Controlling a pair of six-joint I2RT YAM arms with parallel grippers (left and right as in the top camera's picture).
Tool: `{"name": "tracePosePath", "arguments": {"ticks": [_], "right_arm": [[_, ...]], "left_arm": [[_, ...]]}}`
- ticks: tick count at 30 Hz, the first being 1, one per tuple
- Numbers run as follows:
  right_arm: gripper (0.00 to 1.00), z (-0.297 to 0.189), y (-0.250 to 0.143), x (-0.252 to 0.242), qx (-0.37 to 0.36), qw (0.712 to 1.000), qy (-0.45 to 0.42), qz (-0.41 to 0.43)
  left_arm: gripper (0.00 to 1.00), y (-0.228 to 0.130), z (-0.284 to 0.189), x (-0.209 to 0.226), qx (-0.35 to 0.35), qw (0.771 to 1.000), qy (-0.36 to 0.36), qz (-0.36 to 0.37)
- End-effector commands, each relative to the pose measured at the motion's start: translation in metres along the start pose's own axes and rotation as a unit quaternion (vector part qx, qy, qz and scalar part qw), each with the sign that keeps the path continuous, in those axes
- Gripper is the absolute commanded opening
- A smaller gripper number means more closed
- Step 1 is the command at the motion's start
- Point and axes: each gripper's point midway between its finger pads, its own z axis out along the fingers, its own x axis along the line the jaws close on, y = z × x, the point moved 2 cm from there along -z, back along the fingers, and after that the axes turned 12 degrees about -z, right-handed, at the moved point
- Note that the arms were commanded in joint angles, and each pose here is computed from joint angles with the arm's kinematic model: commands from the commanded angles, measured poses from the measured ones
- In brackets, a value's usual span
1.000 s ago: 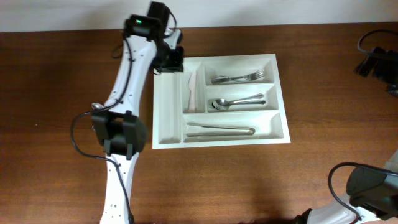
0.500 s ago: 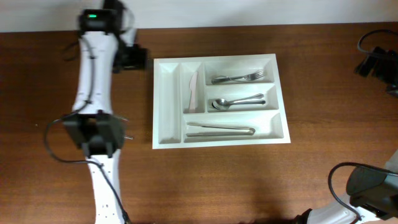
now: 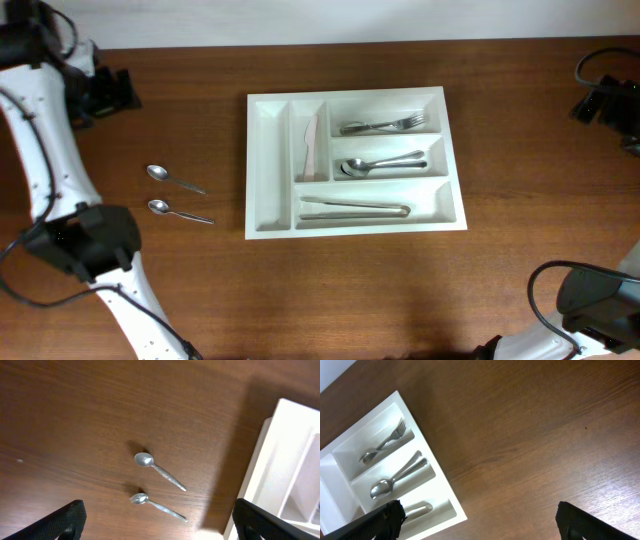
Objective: Pack container
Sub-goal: 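Withdraw the left arm and lower the left gripper onto the upper spoon, then grasp the upper metal spoon with the left gripper and lift it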
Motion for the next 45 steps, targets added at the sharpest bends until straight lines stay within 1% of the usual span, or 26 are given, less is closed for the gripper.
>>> {"name": "tracePosePath", "arguments": {"ticks": [1, 5, 7, 9, 12, 16, 20, 24, 27, 33, 34, 36, 41, 45], "right_arm": [[0.99, -0.001, 0.001, 0.000, -0.003, 1.000, 0.003, 0.005], [0.99, -0.001, 0.001, 0.000, -0.003, 1.000, 0.003, 0.005], [0.99, -0.001, 0.001, 0.000, -0.003, 1.000, 0.003, 0.005], [0.98, -0.001, 0.001, 0.000, -0.003, 1.000, 0.003, 0.005], [0.98, -0.001, 0.001, 0.000, -0.002, 1.000, 0.003, 0.005], [0.99, -0.001, 0.001, 0.000, -0.002, 1.000, 0.003, 0.005], [0.99, -0.001, 0.001, 0.000, -0.003, 1.000, 0.004, 0.005], [0.99, -0.001, 0.001, 0.000, -0.003, 1.000, 0.004, 0.005], [0.99, -0.001, 0.001, 0.000, -0.003, 1.000, 0.004, 0.005], [0.99, -0.001, 0.001, 0.000, -0.003, 1.000, 0.004, 0.005], [0.99, -0.001, 0.001, 0.000, -0.003, 1.000, 0.004, 0.005], [0.99, -0.001, 0.001, 0.000, -0.003, 1.000, 0.004, 0.005], [0.99, -0.001, 0.001, 0.002, -0.003, 1.000, 0.011, 0.005], [0.99, -0.001, 0.001, 0.002, -0.003, 1.000, 0.011, 0.005]], "left_arm": [[0.97, -0.007, 0.000, 0.008, 0.021, 0.998, -0.034, 0.053], [0.97, -0.015, 0.027, 0.008, 0.054, 0.986, -0.122, 0.103], [0.97, -0.013, 0.042, 0.012, 0.055, 0.980, -0.162, 0.100], [0.97, -0.013, 0.054, 0.015, 0.051, 0.969, -0.219, 0.105], [0.97, -0.017, 0.076, 0.031, 0.058, 0.963, -0.250, 0.075], [0.97, -0.028, 0.104, 0.051, 0.070, 0.963, -0.253, 0.051], [0.96, -0.039, 0.128, 0.061, 0.083, 0.968, -0.232, 0.050], [0.95, -0.056, 0.155, 0.058, 0.095, 0.966, -0.236, 0.053], [0.95, -0.061, 0.165, 0.053, 0.097, 0.964, -0.239, 0.061], [0.89, -0.071, 0.180, 0.051, 0.100, 0.963, -0.240, 0.066], [0.84, -0.071, 0.182, 0.051, 0.097, 0.963, -0.240, 0.068], [0.79, -0.070, 0.185, 0.051, 0.092, 0.964, -0.239, 0.071], [0.61, -0.074, 0.195, 0.057, 0.093, 0.967, -0.227, 0.072], [0.58, -0.074, 0.205, 0.059, 0.093, 0.966, -0.229, 0.072]]}}
